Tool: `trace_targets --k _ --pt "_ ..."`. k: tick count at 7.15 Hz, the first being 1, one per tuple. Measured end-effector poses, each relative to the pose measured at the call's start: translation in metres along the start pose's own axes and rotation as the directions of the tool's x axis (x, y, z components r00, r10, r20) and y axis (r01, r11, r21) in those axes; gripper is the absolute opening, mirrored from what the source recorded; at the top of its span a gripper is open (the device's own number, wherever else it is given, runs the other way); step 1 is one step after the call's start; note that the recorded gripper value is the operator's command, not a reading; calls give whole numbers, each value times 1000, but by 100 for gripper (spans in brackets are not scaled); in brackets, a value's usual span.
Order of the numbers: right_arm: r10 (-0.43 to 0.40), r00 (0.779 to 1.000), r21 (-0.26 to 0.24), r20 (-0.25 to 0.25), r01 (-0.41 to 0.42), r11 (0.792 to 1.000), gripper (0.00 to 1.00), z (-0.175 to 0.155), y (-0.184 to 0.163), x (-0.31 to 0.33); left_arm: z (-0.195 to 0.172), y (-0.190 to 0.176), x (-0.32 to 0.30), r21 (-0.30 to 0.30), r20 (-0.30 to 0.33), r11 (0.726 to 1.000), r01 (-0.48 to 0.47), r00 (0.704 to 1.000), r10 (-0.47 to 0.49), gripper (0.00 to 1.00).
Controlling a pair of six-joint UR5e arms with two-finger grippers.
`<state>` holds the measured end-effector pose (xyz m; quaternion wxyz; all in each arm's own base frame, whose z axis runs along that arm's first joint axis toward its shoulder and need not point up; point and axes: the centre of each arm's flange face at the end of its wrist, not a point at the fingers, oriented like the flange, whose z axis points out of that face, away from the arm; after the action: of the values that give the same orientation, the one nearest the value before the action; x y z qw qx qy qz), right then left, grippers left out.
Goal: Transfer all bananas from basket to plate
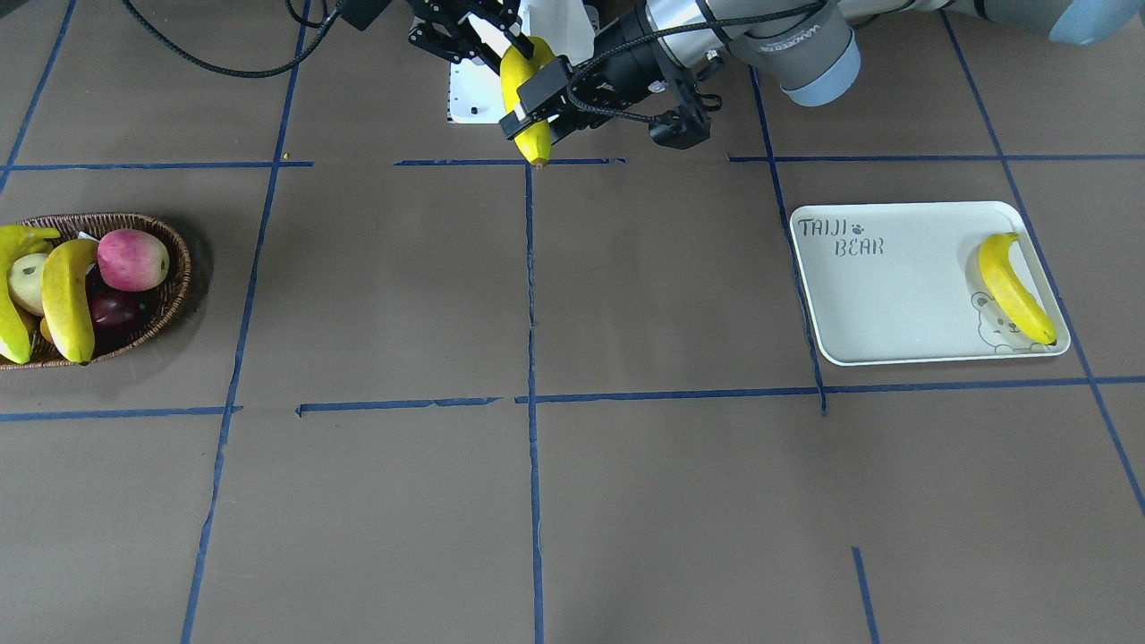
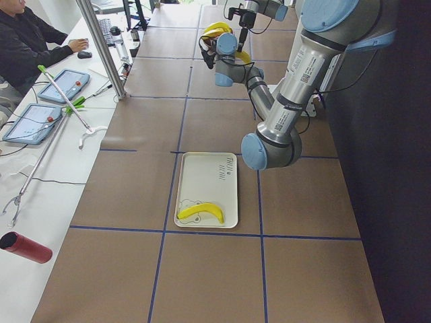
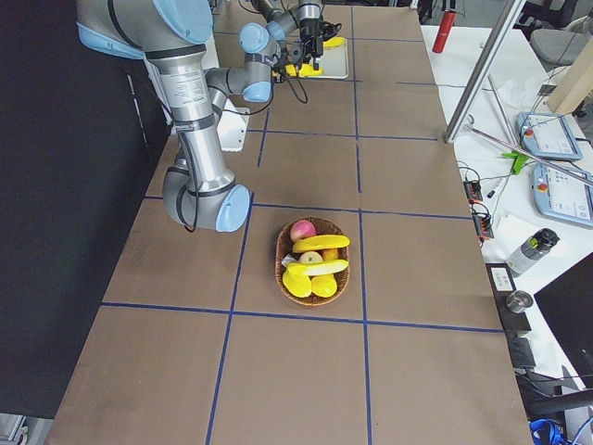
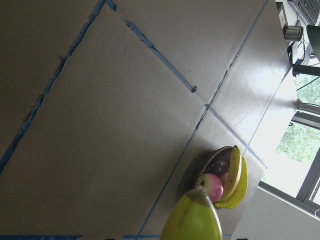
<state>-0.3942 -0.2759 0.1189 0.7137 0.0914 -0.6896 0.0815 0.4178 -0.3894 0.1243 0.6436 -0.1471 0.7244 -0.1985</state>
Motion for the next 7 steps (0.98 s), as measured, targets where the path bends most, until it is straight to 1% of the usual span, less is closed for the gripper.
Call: trace_targets --k 1,2,3,4,5,7 --pt "0 1000 1 0 0 1000 2 0 0 0 -1 4 1 -7 -4 1000 -3 1000 3 63" --pt "0 1000 1 0 0 1000 2 0 0 0 -2 6 1 -10 -5 1000 -6 1000 6 26" --pt "-1 1000 0 0 1 1000 2 -1 0 0 -2 6 0 -11 -5 1000 -8 1000 8 0" --pt "-1 1000 0 0 1 1000 37 -1 -1 0 -2 6 0 -11 -4 1000 -8 1000 8 0" --pt "0 1000 2 1 0 1000 99 -1 -1 0 -2 5 -1 -11 -3 1000 -9 1000 9 0" --pt "3 1000 14 7 -3 1000 100 -5 -3 -2 -3 5 -2 -11 -3 1000 -11 1000 11 0"
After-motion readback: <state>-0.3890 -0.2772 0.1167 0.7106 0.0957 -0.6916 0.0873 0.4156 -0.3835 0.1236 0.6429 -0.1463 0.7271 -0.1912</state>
